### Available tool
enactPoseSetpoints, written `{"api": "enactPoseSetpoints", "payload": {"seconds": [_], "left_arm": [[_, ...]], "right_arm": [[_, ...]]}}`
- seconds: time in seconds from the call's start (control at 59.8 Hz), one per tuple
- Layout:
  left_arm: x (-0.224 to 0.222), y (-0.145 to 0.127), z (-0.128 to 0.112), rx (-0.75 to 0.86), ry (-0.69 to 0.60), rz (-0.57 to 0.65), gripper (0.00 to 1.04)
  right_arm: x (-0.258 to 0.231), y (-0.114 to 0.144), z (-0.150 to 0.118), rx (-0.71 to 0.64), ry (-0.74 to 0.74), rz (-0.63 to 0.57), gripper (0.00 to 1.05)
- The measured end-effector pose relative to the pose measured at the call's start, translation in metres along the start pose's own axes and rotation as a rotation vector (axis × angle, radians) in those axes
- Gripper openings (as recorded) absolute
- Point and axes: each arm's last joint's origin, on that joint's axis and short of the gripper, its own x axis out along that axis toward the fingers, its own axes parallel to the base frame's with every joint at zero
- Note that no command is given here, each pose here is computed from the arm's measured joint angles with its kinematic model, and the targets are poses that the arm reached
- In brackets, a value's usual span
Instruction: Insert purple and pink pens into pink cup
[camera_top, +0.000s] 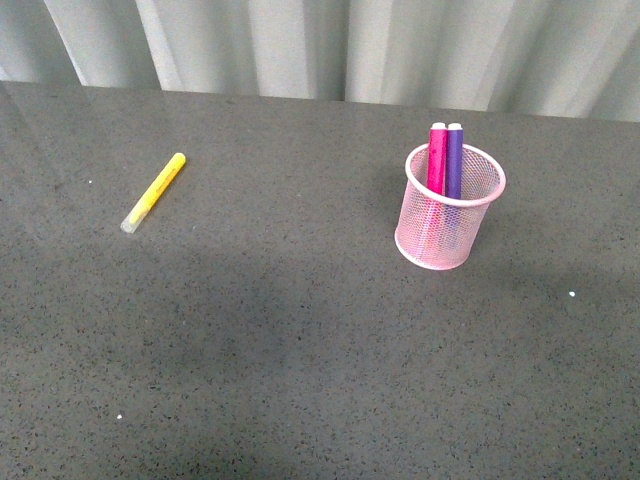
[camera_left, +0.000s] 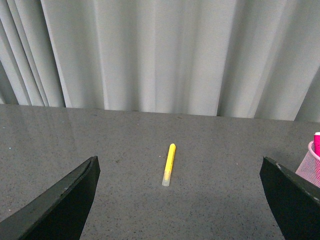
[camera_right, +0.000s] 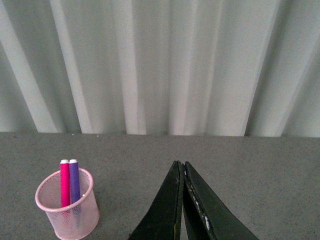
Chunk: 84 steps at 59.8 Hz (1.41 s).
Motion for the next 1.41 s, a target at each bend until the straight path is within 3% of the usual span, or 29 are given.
{"api": "enactPoseSetpoints", "payload": {"seconds": [0.452, 1.405], "left_arm": [[0.0, 0.0, 0.0, 0.0, 0.0, 0.0, 0.98], [0.0, 0.0, 0.0, 0.0, 0.0, 0.0, 0.98]], "right_arm": [[-0.019, 0.002, -0.015, 0.0, -0.019, 0.007, 0.03], [-0.043, 0.002, -0.018, 0.007, -0.025, 0.006, 0.03]]}}
